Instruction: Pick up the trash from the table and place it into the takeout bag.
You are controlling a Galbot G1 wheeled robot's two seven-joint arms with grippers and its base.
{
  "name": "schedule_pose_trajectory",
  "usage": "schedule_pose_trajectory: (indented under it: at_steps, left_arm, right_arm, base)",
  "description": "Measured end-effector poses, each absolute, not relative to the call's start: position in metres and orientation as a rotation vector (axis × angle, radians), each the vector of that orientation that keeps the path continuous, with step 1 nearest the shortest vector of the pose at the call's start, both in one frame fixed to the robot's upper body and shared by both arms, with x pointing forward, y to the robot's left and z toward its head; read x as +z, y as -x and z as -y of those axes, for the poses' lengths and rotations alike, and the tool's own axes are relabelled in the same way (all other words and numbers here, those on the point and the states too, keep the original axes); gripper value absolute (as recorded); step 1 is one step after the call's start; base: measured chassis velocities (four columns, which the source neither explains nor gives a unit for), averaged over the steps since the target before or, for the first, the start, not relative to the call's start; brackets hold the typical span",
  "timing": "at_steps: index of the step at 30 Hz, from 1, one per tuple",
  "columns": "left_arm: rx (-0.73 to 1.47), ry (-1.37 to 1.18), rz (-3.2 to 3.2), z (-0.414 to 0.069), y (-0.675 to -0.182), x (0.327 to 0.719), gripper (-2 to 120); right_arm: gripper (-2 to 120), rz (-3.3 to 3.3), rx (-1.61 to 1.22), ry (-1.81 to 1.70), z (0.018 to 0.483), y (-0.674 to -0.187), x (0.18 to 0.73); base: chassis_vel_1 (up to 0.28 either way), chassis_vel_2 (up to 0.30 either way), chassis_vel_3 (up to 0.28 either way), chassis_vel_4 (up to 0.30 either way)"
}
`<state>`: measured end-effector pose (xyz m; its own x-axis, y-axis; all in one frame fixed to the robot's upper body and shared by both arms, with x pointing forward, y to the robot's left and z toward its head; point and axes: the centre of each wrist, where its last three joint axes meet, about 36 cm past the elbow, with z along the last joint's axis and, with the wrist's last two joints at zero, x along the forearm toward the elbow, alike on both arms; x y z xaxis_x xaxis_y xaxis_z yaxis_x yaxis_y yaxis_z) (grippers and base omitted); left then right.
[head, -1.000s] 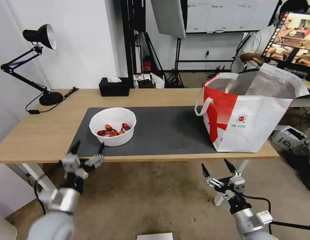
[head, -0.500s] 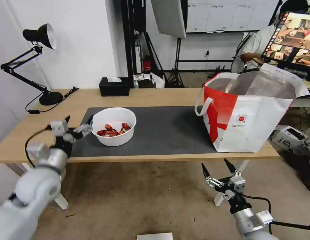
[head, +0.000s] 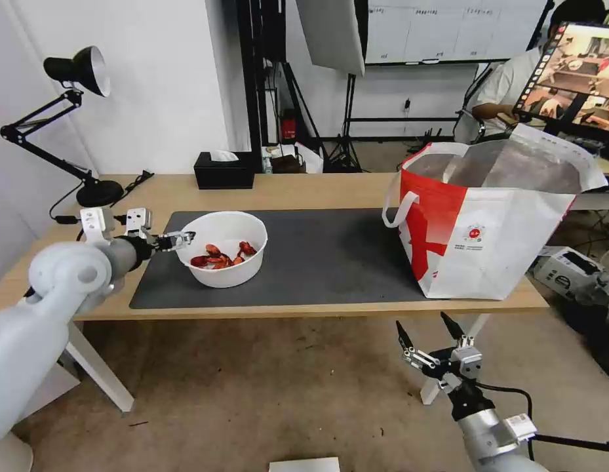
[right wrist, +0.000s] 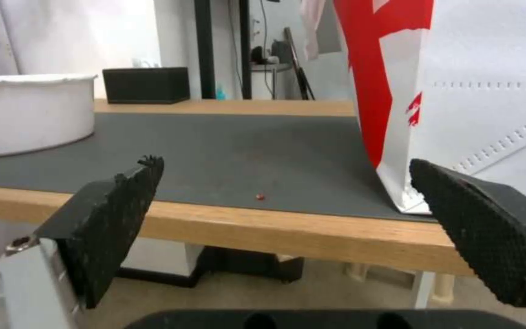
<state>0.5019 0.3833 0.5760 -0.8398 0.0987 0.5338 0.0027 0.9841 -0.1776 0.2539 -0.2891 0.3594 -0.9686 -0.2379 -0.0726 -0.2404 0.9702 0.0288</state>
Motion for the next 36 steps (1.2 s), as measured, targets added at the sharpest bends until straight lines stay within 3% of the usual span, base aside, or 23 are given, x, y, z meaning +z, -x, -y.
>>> schedule_pose_trajectory:
  at_steps: [36]
  left_arm:
    - [0.320,0.092,2.503,-0.373,-0.517,0.548,100]
  right_arm:
    - [100,-3.050,0.057,0.370,0.289,-0.254,0.359]
  base:
    - [0.000,0.000,0.000,0.000]
